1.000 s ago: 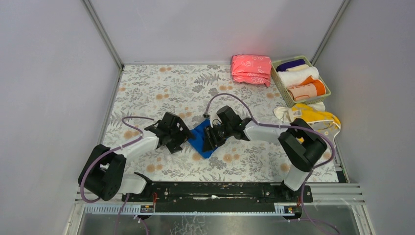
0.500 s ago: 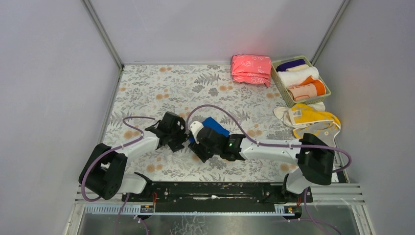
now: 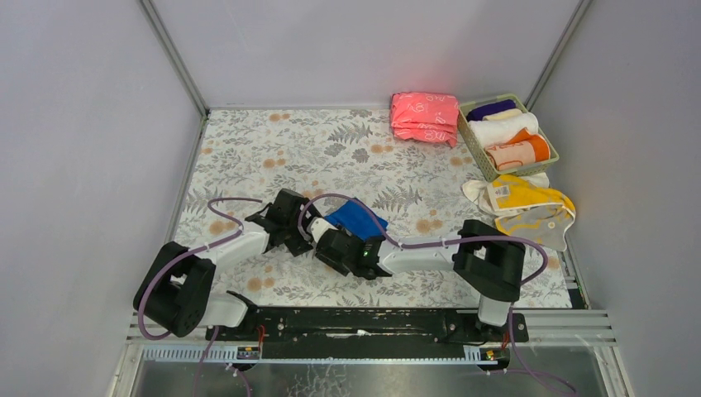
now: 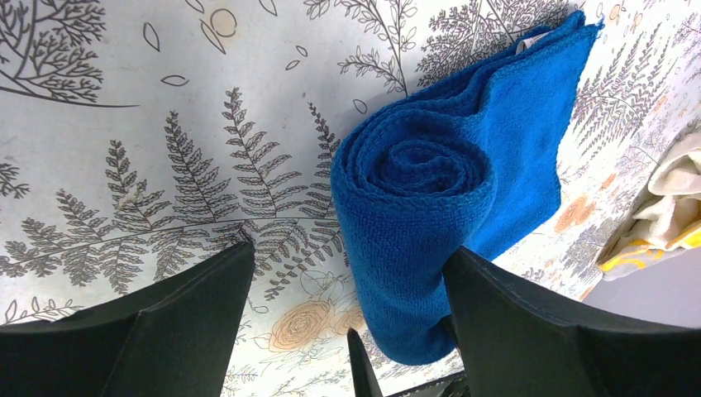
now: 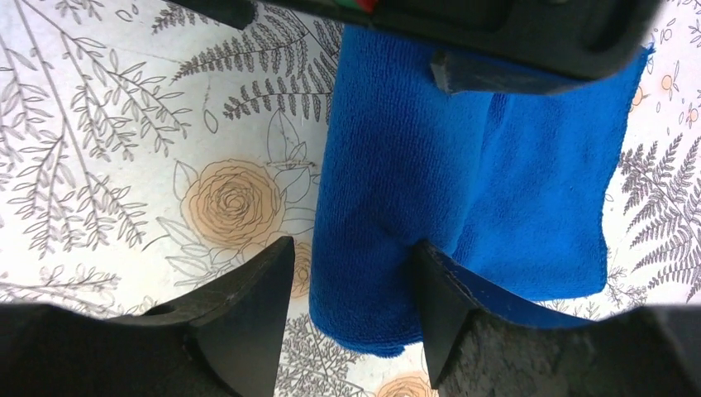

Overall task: Roll the towels
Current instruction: Roll the towel at the center of the board.

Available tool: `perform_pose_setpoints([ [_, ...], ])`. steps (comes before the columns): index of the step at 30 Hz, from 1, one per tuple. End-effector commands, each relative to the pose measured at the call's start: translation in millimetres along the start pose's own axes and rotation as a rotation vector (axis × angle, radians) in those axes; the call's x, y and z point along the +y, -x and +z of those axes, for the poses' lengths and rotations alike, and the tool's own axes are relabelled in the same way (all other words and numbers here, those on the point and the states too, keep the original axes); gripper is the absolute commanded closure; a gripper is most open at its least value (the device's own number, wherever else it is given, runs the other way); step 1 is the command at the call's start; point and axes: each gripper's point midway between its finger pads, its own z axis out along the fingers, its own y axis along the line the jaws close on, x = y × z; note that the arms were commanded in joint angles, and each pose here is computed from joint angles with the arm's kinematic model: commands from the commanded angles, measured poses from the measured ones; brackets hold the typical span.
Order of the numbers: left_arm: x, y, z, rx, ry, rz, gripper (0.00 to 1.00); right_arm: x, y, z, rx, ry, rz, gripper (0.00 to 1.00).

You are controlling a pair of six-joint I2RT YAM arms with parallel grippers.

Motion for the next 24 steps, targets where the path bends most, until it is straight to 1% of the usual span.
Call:
perform_pose_setpoints([
  [1,68,-20,8,0.044,0.229,0.005,0.15,-4,-24,18,0.062,-0.032,-0.049,0.41],
  [3,65,-17,6,0.032,0.225,0.012,0.14,-1,-33,22,0.094,0.003,-0.042,0.45],
  [6,56,-10,0,0.009,0.214,0.023,0.12,7,-44,22,0.132,0.094,0.009,0.54],
  [11,36,3,-17,-0.047,0.163,0.011,0.08,22,-41,9,0.112,0.334,0.19,0.68],
  [16,23,10,-38,-0.085,0.121,0.011,0.06,33,-30,-3,0.083,0.589,0.377,0.71],
  [18,22,10,-43,-0.092,0.115,0.01,0.05,32,-29,-5,0.083,0.66,0.453,0.72],
  [21,22,7,-48,-0.086,0.093,-0.005,0.05,34,-28,-6,0.105,0.752,0.546,0.74],
  [24,17,1,-48,-0.06,0.049,-0.01,0.04,35,-25,-10,0.09,0.859,0.638,0.74],
])
